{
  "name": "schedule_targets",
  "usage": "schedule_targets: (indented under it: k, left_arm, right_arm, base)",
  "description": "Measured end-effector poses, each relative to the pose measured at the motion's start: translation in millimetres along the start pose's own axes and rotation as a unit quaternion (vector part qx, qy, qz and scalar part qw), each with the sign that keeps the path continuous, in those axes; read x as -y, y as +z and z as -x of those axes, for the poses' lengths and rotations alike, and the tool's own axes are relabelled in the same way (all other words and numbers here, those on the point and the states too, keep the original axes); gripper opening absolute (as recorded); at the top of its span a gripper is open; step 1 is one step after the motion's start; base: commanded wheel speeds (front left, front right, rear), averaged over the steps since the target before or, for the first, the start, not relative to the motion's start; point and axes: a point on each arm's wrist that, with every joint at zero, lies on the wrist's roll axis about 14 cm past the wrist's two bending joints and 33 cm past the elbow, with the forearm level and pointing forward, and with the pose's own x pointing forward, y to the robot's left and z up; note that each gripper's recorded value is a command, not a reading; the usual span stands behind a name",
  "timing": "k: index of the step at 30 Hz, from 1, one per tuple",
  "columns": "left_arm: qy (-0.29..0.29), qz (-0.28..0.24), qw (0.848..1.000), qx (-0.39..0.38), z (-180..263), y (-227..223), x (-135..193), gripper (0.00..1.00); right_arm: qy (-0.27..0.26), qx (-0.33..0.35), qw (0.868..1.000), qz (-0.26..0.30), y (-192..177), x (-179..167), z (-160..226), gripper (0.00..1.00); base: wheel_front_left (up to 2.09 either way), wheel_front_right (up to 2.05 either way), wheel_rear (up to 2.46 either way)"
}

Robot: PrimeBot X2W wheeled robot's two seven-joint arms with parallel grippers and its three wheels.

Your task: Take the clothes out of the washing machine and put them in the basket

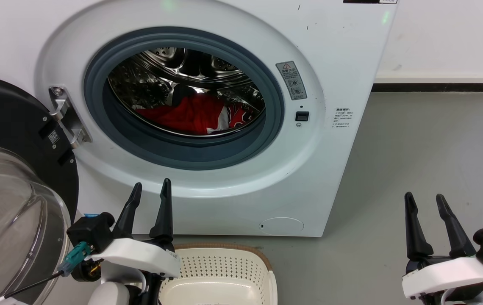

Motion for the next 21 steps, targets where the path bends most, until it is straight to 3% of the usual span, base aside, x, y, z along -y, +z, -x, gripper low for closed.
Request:
schedule_targets:
  k: [21]
  left_arm:
    - [-0.013,-0.095,0.995,0.006,0.9,-1.0,4.7,1.00]
  right_arm:
    - [0.024,-0.004,0.996,0.086,-4.1,-9.3,2.1,1.00]
  base:
    - [0.00,0.00,0.00]
